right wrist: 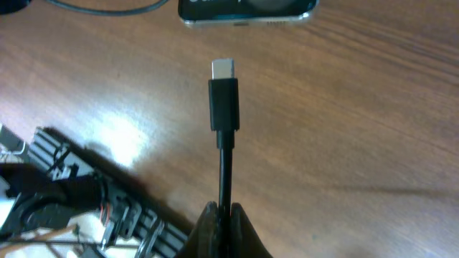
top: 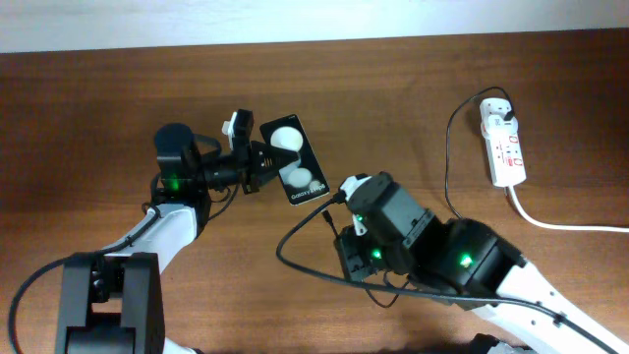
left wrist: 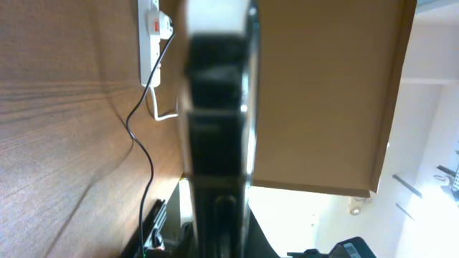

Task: Plug charger to phone and switch on socket
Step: 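Carry the cable plug with the right gripper to the phone's bottom port, then push the USB-C plug upward into the phone port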

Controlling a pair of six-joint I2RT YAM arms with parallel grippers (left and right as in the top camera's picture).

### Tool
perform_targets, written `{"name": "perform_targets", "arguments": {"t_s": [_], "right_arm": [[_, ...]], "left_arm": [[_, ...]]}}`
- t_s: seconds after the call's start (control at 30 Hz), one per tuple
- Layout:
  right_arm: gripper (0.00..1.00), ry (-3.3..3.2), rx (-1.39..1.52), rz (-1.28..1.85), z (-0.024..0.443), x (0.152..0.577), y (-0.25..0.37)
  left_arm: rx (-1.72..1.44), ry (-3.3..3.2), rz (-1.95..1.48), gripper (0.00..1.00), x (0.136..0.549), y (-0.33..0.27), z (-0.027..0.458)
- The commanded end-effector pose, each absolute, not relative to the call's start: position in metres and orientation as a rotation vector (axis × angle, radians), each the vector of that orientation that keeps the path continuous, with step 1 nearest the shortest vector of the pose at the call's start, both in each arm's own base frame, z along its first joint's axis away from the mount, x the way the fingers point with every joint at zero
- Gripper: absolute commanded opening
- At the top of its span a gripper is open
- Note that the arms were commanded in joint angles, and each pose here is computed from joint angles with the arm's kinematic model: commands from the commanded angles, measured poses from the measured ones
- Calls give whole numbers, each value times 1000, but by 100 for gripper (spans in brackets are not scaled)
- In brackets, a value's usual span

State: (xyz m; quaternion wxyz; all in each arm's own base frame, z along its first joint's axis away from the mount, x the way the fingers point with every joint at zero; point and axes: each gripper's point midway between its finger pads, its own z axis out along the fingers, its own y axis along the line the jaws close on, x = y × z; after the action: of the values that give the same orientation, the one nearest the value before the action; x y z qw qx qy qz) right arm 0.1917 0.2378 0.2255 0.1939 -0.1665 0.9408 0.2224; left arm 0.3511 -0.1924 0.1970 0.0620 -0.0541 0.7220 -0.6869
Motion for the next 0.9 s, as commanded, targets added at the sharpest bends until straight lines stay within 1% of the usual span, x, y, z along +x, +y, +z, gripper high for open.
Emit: {"name": "perform_targets", "arguments": {"t_s": [0.0,0.2,0.87], "right_arm": [[4,2654,-437,561,208,199,240],[4,2675,-439,539,192,211,253],[4,2679,-452,557,192,209,255]], "left_arm": [[-95,2183,-2106,0,347,-194,206],[-96,2183,-2106,0,347,-194,206],[-92,2158,-2063,0,353,-193,205]]}}
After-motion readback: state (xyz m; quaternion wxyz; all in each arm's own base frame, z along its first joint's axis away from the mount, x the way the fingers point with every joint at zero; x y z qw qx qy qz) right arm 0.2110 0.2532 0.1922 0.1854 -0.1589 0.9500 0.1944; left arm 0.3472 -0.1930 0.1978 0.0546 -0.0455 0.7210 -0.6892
